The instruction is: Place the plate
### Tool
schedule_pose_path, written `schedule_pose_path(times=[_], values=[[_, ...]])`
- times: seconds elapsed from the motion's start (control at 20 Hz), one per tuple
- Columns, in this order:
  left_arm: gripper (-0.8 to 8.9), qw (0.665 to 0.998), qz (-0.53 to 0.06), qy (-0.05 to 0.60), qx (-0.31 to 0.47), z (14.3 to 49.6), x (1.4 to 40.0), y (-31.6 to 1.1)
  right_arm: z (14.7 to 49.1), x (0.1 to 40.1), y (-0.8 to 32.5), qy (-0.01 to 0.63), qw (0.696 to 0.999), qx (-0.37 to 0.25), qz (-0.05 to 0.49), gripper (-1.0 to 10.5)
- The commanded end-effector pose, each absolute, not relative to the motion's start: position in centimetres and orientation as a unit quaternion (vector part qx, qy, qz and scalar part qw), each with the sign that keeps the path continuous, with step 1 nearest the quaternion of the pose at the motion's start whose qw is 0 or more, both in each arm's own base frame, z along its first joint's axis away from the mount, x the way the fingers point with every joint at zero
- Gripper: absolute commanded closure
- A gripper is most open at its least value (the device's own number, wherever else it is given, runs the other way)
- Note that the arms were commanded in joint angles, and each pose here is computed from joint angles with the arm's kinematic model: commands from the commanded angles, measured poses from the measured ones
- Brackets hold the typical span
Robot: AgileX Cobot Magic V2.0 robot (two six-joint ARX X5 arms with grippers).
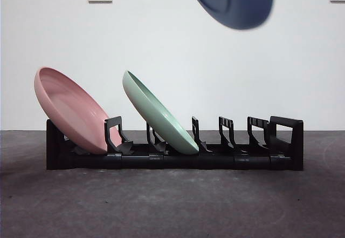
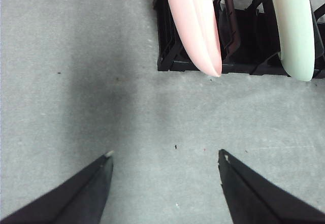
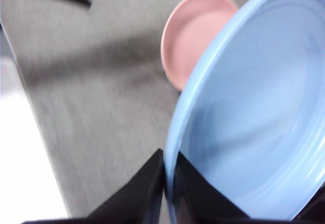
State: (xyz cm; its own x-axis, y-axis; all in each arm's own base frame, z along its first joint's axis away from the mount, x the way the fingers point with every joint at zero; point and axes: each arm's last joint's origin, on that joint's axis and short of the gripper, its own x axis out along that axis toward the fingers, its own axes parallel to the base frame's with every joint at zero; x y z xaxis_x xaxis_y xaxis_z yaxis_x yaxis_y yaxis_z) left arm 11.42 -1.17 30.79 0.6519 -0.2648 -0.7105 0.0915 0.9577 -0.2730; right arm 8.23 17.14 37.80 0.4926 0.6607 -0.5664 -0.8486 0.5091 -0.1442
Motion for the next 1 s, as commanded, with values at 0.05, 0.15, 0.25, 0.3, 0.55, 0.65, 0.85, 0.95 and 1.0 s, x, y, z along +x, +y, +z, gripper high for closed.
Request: schedule_pose_path(times=[0.05,0.15,0.25,0.3,0.55,0.65,0.85,0.95,1.0], values=[[4.82,0.907,-0.103,0.394,-0.107,31.5,11.5,-1.2,35.3,6.5,18.0,0.217,0.825,-0.244,0.461,9.3],[4.82,0.907,-0.103,0.394,-0.107,31.5,11.5,-1.2,32.7,4.9,18.7,0.222,0.809,-0.281,0.467,9.3],[4.82,0.907,-0.103,0.394,-0.107,31.5,11.5,-1.2,30.2,3.6,19.5,0.233,0.783,-0.327,0.475,9.3],[4.82,0.907,-0.102,0.394,-0.107,31.5,11.5,-1.2,28.9,3.0,19.9,0.241,0.766,-0.351,0.483,9.3],[4.82,0.907,-0.102,0.394,-0.107,31.5,11.5,-1.2,24.0,2.2,22.8,0.252,0.706,-0.455,0.481,9.3],[4.82,0.907,-0.102,0.394,-0.107,31.5,11.5,-1.2,22.3,2.8,24.0,0.257,0.691,-0.491,0.464,9.3],[4.82,0.907,-0.102,0.394,-0.107,31.5,11.5,-1.2,18.6,4.7,25.9,0.293,0.660,-0.537,0.435,9.3],[4.82,0.907,-0.103,0.394,-0.107,31.5,11.5,-1.2,17.2,5.5,26.4,0.304,0.650,-0.551,0.426,9.3],[4.82,0.907,-0.102,0.394,-0.107,31.5,11.5,-1.2,16.9,5.8,26.6,0.306,0.649,-0.552,0.424,9.3]])
